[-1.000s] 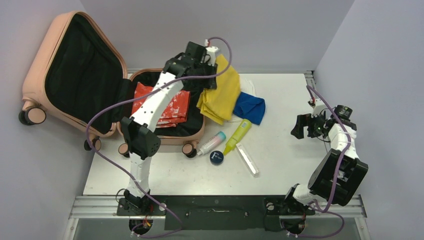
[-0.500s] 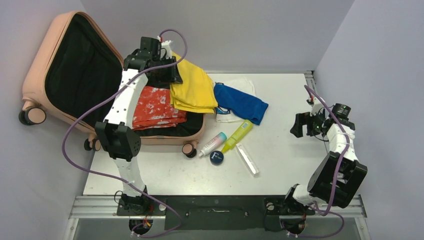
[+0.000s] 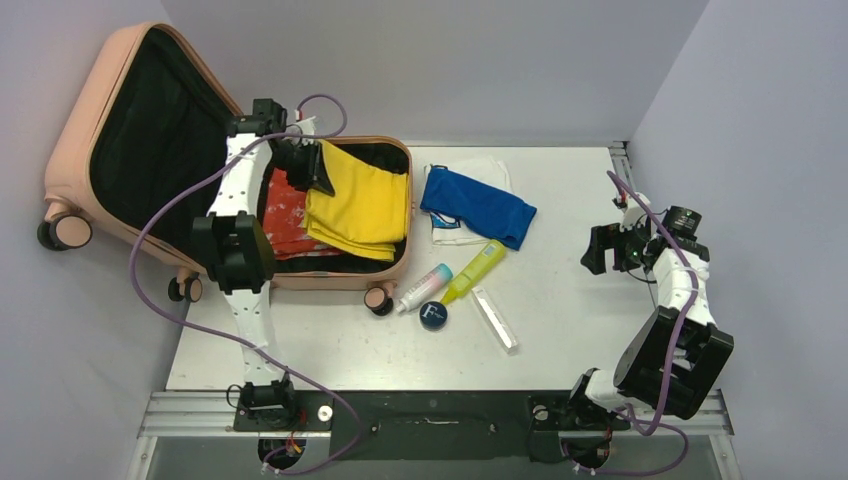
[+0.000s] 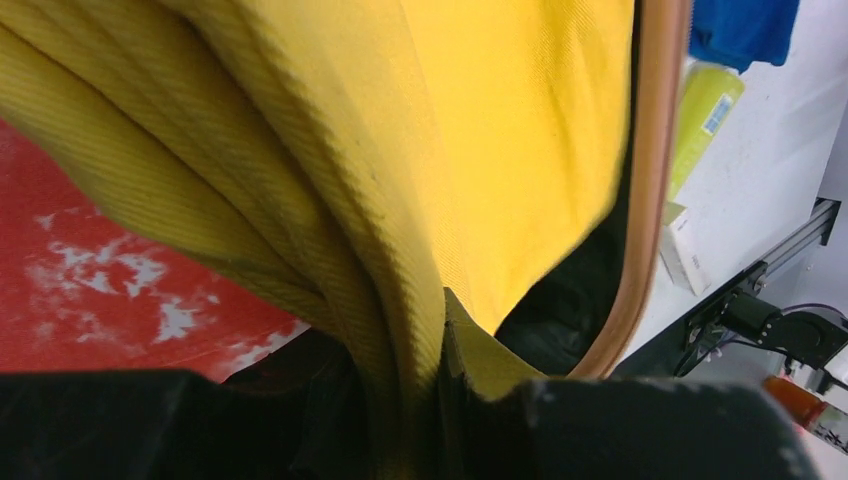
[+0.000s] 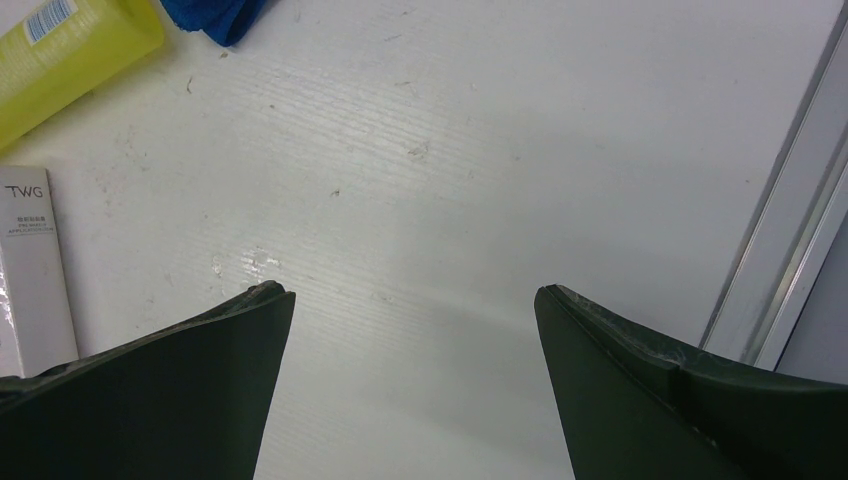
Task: Pack the luggage
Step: Place the clothes in the luggage.
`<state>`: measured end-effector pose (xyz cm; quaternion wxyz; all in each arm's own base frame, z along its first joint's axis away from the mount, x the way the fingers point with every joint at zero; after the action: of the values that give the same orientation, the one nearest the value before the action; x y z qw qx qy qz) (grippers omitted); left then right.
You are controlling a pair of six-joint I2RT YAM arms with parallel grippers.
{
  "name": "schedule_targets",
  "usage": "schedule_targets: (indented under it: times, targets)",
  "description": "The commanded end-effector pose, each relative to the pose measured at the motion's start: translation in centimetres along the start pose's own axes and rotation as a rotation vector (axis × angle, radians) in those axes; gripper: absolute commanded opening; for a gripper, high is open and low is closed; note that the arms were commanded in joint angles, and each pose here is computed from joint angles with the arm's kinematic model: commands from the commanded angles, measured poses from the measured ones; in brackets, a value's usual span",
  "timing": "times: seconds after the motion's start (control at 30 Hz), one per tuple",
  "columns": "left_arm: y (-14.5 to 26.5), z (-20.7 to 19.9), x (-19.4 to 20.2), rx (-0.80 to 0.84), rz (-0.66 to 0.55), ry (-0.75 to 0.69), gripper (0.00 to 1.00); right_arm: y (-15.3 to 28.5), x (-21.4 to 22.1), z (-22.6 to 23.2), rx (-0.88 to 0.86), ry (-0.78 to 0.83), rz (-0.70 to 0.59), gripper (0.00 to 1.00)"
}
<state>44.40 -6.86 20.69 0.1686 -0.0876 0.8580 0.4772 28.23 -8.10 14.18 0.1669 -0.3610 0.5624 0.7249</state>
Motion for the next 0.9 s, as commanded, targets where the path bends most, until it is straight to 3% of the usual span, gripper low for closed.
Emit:
schedule_targets:
  times: [0.0,0.17,0.33,0.63,0.87]
  targets:
    - [2.7,1.0,-0.4,0.096,-0.023,-0.047,0.00,0.5,-1.0,0.2,0.024,0.037,-0.048,0.96]
    - [3.4,2.4,-1.0,0.033,-0.042,-0.144,0.00,0.3,-1.0,0.3,0.017,0.036,-0.045,0.96]
    - [4.7,3.3,-2.1,-0.029,-0.159,-0.191,0.00,0.3,-1.0,0.4,0.015,0.039,-0.046,0.96]
    - [8.5,6.3,-3.2,-0.100,-0.303,-0.120,0.00,0.2,-0.9,0.4,0.013,0.040,-0.044,0.96]
    - [8.9,8.0,-3.1,-0.124,-0.305,-0.103,0.00,0.0,-0.9,0.5,0.008,0.042,-0.047,0.96]
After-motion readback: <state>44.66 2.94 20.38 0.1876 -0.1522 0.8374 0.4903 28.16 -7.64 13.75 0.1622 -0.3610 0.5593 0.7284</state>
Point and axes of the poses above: each gripper's point midway between its finger pads, its own y axis back along the fingers, its own z axis along the line the jaws close on, x = y × z, the point moved 4 cm from there along y, back along the fingers, and after that the axes turned 1 degree about y, right-handed, at the moved point
